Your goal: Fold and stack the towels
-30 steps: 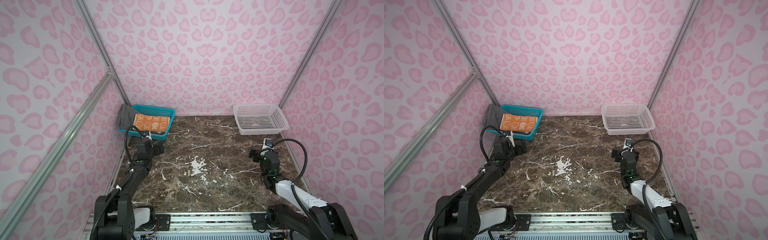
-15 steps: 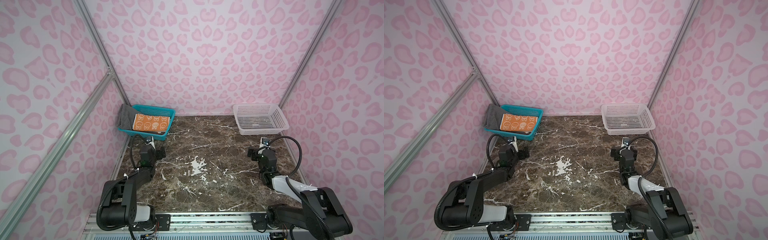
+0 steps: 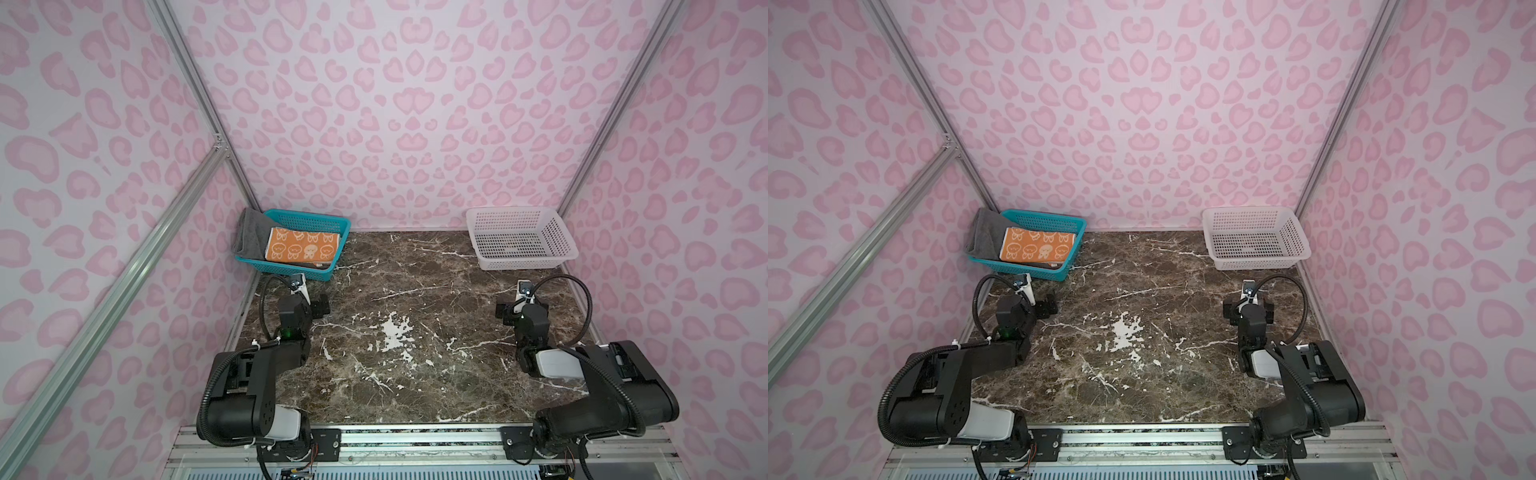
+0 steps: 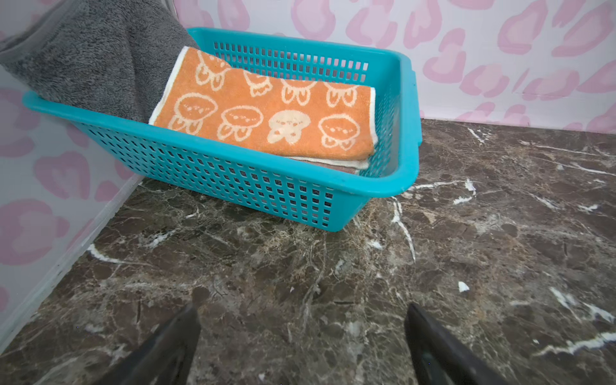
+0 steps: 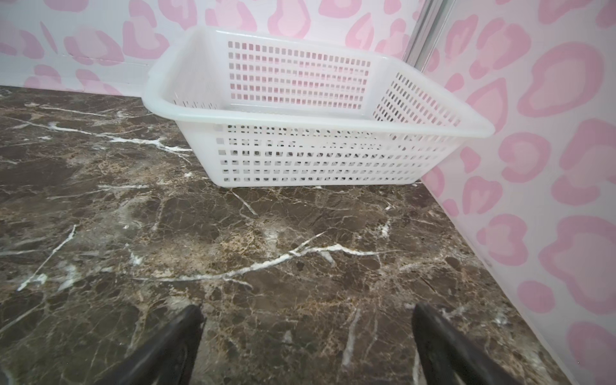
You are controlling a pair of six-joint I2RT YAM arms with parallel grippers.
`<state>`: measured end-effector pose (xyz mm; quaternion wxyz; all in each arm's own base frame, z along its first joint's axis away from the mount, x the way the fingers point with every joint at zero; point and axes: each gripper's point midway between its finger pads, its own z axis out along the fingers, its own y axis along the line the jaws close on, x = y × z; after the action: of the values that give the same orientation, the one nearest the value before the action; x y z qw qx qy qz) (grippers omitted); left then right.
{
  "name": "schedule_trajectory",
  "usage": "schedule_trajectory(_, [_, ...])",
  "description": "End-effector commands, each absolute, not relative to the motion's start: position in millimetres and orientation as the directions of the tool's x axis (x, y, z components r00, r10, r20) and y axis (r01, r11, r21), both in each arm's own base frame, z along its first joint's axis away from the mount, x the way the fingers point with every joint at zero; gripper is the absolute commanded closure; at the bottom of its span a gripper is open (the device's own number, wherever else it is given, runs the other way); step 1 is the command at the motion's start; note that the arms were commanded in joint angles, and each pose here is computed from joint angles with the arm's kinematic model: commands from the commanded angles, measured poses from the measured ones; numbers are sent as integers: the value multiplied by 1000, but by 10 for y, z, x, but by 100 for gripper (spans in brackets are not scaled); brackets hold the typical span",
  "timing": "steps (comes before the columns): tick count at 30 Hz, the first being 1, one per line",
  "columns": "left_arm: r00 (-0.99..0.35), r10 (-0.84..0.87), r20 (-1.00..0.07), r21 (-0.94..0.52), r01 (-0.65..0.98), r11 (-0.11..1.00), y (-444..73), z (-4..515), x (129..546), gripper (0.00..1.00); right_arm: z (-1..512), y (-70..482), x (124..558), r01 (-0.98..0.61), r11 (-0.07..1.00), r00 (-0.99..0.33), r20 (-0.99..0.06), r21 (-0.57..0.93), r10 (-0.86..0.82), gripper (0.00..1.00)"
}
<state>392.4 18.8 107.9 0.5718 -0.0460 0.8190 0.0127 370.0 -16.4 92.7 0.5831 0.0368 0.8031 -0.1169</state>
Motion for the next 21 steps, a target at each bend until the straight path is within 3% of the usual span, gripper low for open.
schedule_trajectory(1, [-297, -59, -953, -37, -81, 996, 182, 1182, 3966, 3, 1059, -134, 3793, 182, 978, -236, -970, -107, -63, 0])
schedule_trajectory(6, [-298, -59, -953, -37, -81, 996, 182, 1177, 3962, 3, 966, -238, 3913, 167, 984, -323, -946, -55, 2, 0])
schedule_trajectory(21, [-296, -59, -953, -36, -83, 996, 185, 1181, 3960, 3, 972, -245, 3911, 164, 985, -315, -949, -50, 4, 0])
